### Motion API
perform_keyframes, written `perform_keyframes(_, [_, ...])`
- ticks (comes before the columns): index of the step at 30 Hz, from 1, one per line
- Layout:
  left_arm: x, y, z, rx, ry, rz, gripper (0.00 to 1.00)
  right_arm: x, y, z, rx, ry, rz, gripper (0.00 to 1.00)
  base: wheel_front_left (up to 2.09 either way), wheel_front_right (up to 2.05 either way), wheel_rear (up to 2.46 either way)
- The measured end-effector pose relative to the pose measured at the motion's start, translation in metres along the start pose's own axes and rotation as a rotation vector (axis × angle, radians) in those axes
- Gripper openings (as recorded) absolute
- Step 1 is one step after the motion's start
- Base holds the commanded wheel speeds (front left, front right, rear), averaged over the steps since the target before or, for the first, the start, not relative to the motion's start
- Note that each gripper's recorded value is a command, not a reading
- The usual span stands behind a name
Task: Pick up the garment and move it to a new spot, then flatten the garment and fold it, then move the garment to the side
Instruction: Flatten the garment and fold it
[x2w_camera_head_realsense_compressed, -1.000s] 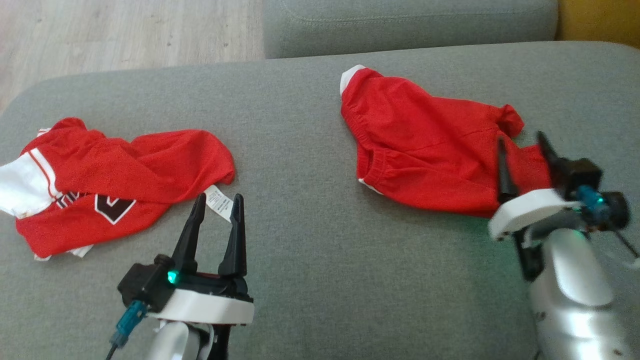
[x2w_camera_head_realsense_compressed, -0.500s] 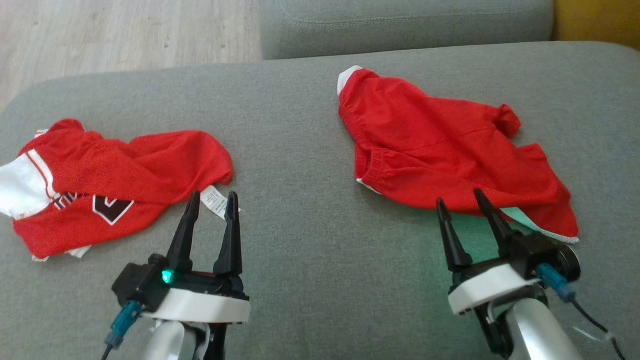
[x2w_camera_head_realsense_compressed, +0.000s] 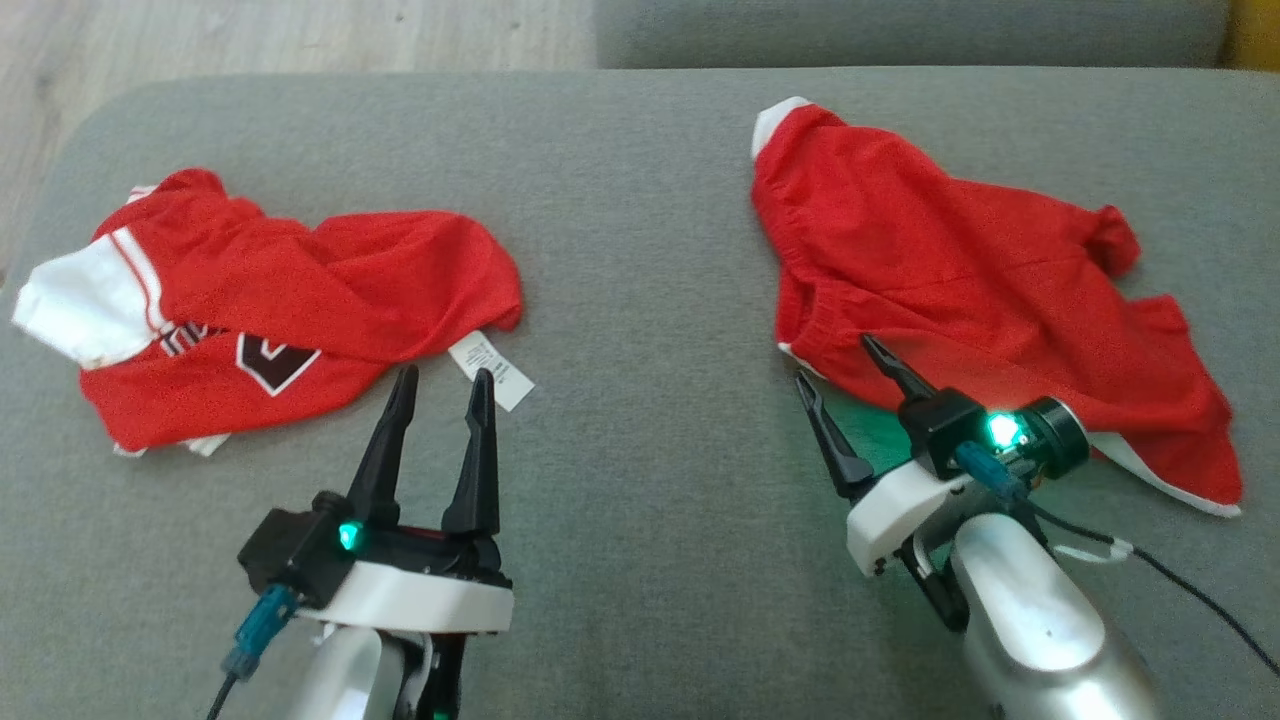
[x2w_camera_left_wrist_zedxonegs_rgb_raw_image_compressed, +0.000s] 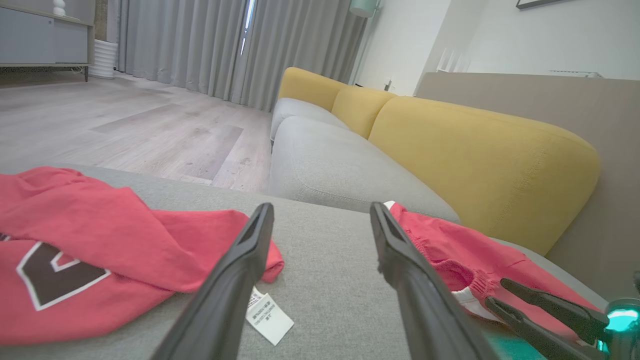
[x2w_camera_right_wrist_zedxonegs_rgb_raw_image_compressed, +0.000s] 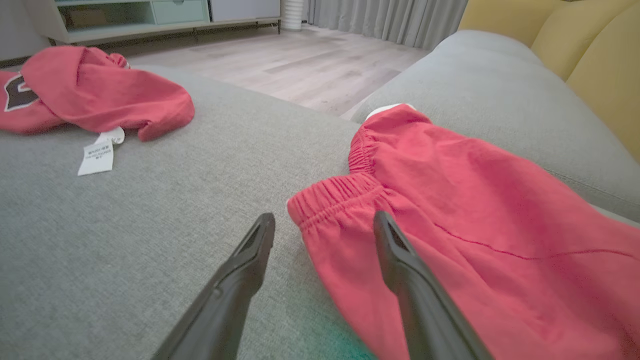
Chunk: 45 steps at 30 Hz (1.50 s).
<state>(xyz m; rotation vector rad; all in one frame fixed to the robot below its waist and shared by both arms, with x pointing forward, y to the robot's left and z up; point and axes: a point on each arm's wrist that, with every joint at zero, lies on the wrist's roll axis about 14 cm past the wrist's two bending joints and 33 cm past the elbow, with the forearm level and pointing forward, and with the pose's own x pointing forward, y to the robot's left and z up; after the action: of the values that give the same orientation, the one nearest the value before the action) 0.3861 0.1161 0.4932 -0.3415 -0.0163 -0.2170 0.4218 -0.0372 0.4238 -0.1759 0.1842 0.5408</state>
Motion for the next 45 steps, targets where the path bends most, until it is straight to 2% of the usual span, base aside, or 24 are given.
perform_keyframes(6, [-0.004,0.01,0.001,0.004,0.0,0.034,1.0,0.016,0.002,-0.016,-0.049,0.071,0.037,1.0,0.0,0.0,0.0])
perform_keyframes(8, [-0.006,0.013,0.001,0.005,0.0,0.041,1.0,0.017,0.003,-0.021,-0.038,0.088,0.041,0.0,0.0,0.0,0.0])
perform_keyframes(13, [-0.006,0.013,0.002,0.006,-0.002,0.041,1.0,0.02,0.008,-0.017,-0.008,0.077,0.056,0.0,0.0,0.0,0.0])
perform_keyframes(20, [-0.002,0.0,0.005,0.004,-0.014,0.002,1.0,0.013,0.04,0.013,0.092,-0.017,0.133,0.0,0.0,0.0,0.0])
perform_keyframes(25, [-0.001,-0.007,0.007,0.003,-0.019,-0.019,1.0,0.008,0.049,0.021,0.168,-0.027,0.152,0.0,0.0,0.0,0.0])
perform_keyframes(32, [-0.001,-0.003,-0.001,-0.002,0.002,-0.007,1.0,0.017,0.028,0.009,0.242,0.04,0.107,0.0,0.0,0.0,0.0])
perform_keyframes(37, [-0.001,0.002,-0.009,-0.013,0.026,0.007,1.0,0.037,0.001,0.001,0.203,0.103,0.074,0.0,0.0,0.0,0.0])
perform_keyframes(43, [0.003,0.009,-0.008,-0.009,0.024,0.025,1.0,0.044,-0.008,-0.025,0.194,0.198,0.055,0.0,0.0,0.0,0.0])
perform_keyframes(44, [0.003,0.011,-0.008,-0.011,0.024,0.029,1.0,0.043,-0.01,-0.033,0.181,0.225,0.052,0.05,0.0,0.0,0.0])
perform_keyframes(45, [0.003,0.012,-0.008,-0.013,0.024,0.033,1.0,0.042,-0.012,-0.039,0.16,0.248,0.051,0.54,0.0,0.0,0.0])
